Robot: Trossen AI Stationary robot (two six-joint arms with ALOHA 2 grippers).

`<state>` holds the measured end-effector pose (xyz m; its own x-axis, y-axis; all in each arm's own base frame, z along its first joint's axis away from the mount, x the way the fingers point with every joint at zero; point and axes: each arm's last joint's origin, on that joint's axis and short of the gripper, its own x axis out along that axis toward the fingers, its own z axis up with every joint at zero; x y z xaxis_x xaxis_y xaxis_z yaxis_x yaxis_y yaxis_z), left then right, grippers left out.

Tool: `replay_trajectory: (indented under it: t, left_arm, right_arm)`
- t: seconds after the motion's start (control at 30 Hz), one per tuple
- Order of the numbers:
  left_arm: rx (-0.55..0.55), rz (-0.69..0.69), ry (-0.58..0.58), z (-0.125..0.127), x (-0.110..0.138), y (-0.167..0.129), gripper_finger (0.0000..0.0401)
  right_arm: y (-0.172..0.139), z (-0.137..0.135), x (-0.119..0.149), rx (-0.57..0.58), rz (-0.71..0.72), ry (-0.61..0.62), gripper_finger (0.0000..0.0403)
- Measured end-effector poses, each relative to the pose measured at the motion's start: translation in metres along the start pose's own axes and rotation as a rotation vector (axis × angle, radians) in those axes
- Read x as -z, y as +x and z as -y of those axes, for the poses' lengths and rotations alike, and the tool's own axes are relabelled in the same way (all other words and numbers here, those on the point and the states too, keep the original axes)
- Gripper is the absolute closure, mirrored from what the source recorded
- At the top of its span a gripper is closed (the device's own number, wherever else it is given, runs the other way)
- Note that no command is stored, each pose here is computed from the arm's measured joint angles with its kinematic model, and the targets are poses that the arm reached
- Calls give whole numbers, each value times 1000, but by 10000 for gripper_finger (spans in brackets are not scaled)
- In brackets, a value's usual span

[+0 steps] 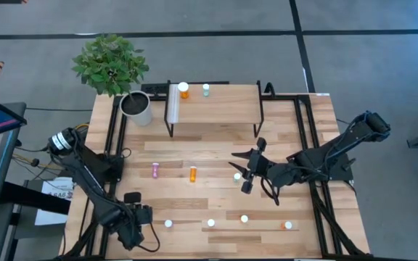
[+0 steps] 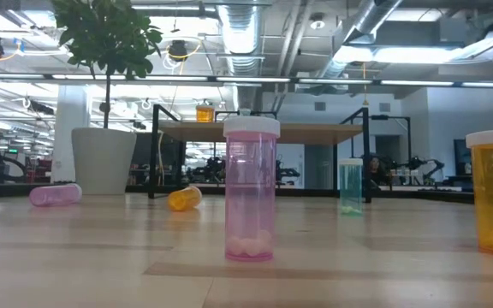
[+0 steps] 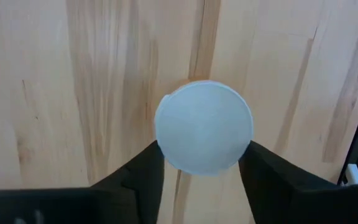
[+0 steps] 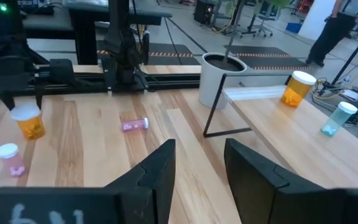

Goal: Pick and place medicine bottles onto shelf by color
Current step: Put the large orange pill bottle on the shelf aligned with the other large orange pill bottle

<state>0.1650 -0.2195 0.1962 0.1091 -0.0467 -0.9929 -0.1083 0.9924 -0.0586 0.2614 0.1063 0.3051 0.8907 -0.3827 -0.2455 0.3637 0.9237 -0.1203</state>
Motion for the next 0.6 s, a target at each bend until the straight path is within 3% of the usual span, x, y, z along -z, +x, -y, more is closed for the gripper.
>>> replay_trajectory:
  t: [0.43,0.6]
  left_arm:
    - [67,227,-19,-26,-13,-48,251]
    - [71,286,-36,-26,-16,-49,243]
  right_arm:
    - [0,0,0,-3,0,0,244]
    - [0,0,0,-3,0,-1,245]
